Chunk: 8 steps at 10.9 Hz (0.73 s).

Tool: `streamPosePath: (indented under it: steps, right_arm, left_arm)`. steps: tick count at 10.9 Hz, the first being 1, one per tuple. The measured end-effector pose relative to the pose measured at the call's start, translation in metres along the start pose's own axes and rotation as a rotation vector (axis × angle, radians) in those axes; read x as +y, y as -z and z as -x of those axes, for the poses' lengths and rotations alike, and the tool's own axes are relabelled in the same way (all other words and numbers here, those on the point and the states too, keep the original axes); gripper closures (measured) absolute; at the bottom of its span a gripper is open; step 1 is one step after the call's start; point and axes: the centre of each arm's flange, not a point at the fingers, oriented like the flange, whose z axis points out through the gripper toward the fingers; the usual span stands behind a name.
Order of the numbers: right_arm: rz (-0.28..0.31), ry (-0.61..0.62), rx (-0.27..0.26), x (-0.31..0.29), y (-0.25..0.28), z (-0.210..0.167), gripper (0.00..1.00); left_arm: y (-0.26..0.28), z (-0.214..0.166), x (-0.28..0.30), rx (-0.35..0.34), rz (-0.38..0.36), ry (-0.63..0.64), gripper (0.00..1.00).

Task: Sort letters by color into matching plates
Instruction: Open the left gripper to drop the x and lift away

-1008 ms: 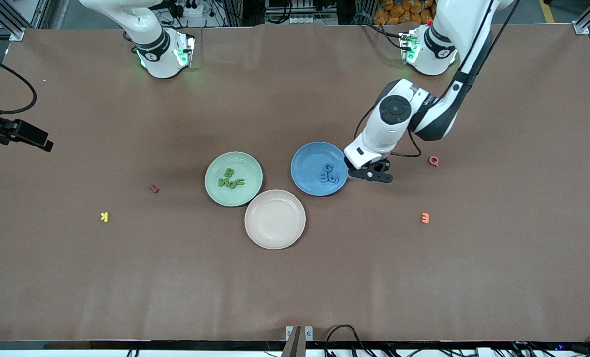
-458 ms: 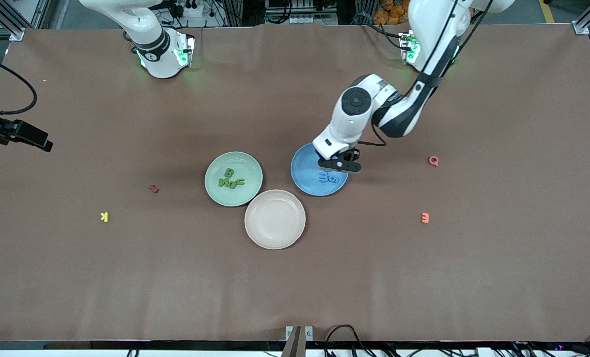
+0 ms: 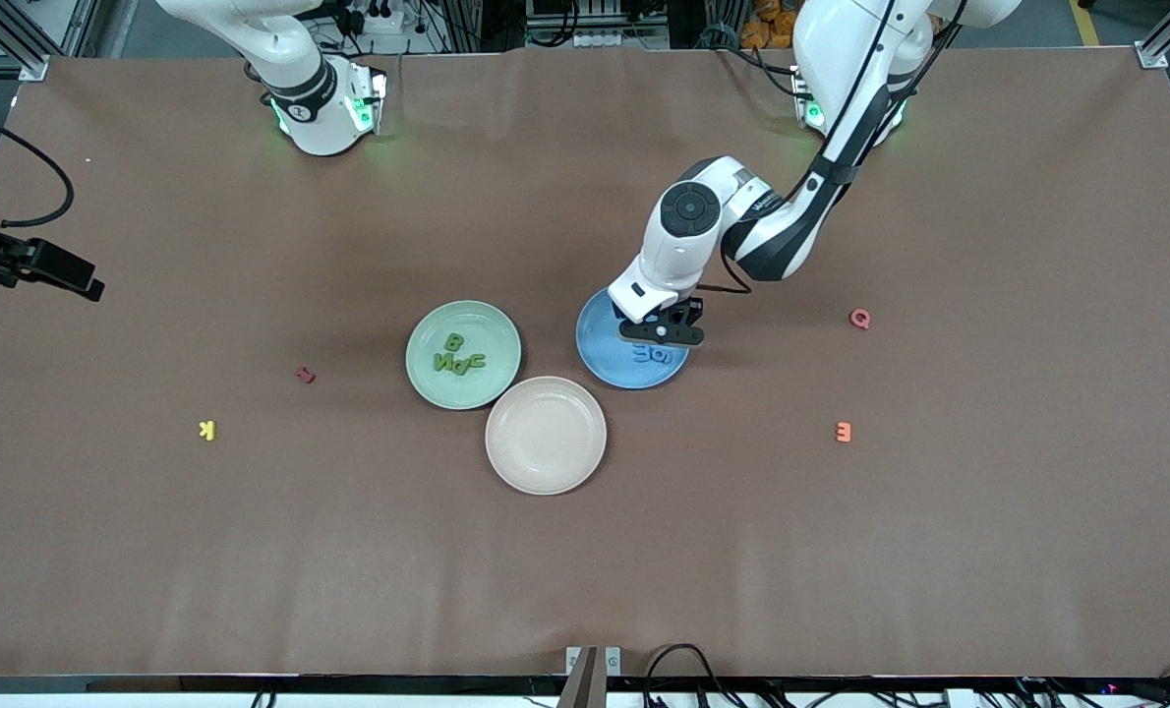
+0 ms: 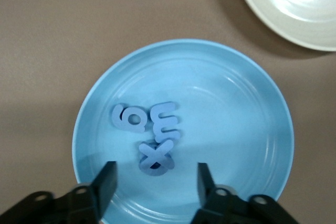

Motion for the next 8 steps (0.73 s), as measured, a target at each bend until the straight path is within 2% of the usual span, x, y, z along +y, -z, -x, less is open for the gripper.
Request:
streamPosePath:
  steps: [2,3,8]
  right_arm:
    - [0.0,0.0,0.0,0.0,0.0,0.0,0.0]
    - [0.0,0.0,-0.001,0.0,0.0,0.0,0.0]
    - [0.002,0.002,-0.006,-0.001,-0.003,-0.001,0.0]
  left_arm:
    - [0.013,-0.01,-0.003,0.023,0.011,0.012,0.07]
    - [0.026,-0.017,-0.008,0.031,0.009,0.024,0.0]
    - [0.126,-0.056,-0.069,0.097,-0.015,0.082,0.0]
